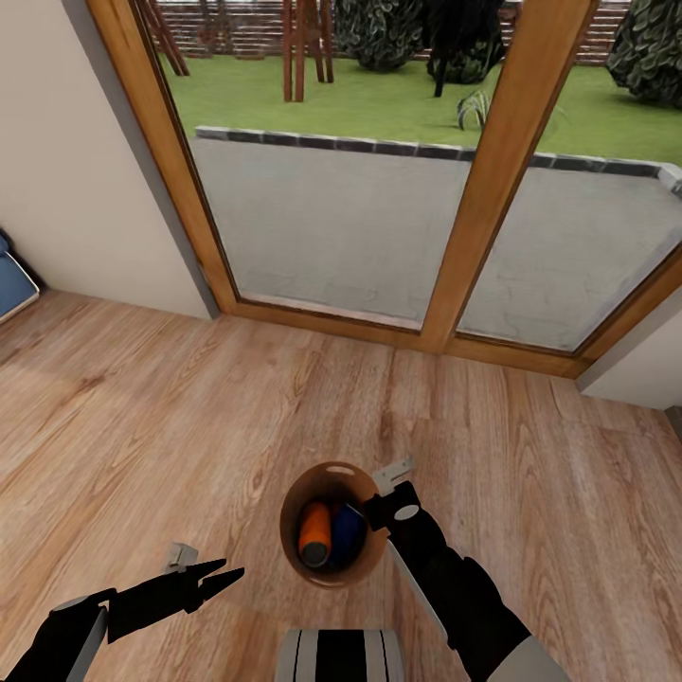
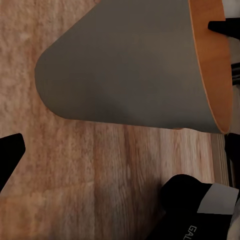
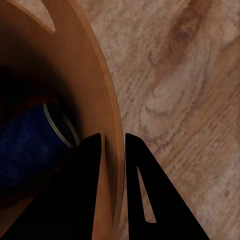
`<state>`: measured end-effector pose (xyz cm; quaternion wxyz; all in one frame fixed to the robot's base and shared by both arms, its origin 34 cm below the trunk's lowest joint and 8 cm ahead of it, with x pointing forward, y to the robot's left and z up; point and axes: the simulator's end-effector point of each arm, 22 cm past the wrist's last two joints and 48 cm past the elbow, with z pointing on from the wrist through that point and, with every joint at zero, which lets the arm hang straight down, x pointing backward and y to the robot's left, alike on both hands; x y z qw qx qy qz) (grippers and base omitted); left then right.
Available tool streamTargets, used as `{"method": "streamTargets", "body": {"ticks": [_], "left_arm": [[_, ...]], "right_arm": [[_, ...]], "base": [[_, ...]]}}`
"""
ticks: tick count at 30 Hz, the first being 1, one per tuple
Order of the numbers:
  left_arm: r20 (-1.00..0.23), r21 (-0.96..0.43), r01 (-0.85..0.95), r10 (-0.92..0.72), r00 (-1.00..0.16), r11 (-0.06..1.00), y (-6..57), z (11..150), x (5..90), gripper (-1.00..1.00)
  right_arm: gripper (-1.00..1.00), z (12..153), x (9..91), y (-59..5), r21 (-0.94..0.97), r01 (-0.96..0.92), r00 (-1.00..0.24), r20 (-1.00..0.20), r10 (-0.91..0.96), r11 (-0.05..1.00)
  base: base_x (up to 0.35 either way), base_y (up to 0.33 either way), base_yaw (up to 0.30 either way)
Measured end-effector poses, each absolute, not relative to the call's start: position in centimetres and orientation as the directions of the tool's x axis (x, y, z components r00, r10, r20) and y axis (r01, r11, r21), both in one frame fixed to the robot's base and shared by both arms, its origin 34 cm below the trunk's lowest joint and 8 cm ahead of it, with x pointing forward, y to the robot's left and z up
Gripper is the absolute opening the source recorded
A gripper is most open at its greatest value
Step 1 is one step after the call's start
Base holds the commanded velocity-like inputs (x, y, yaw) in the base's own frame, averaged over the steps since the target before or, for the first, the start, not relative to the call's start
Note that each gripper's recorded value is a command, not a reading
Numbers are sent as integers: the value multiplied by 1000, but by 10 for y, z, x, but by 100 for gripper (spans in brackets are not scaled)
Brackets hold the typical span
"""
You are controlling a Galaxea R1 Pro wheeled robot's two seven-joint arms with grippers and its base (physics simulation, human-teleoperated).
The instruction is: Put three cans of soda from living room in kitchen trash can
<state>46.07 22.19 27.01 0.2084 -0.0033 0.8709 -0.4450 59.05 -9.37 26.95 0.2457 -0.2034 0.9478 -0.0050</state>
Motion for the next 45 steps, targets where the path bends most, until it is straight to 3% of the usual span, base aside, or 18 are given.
{"method": "streamTargets", "body": {"ticks": [40,41,45], "left_arm": [[-360,-777,180,-191,-913,604,222,270,461,100],[-360,-777,180,-191,-913,604,222,270,461,100],[-349,-779,171,-191,-917,604,222,264,460,100]], "right_arm": [[-100,270,590,-93,-110,-384,-796,-464,-389,917],[100,270,590,-93,-110,-384,-796,-464,-389,917],[100,255,583,-91,-83,-386,-812,-441,-382,919]], "base": [[0,0,0],[0,0,0],[0,0,0]]}}
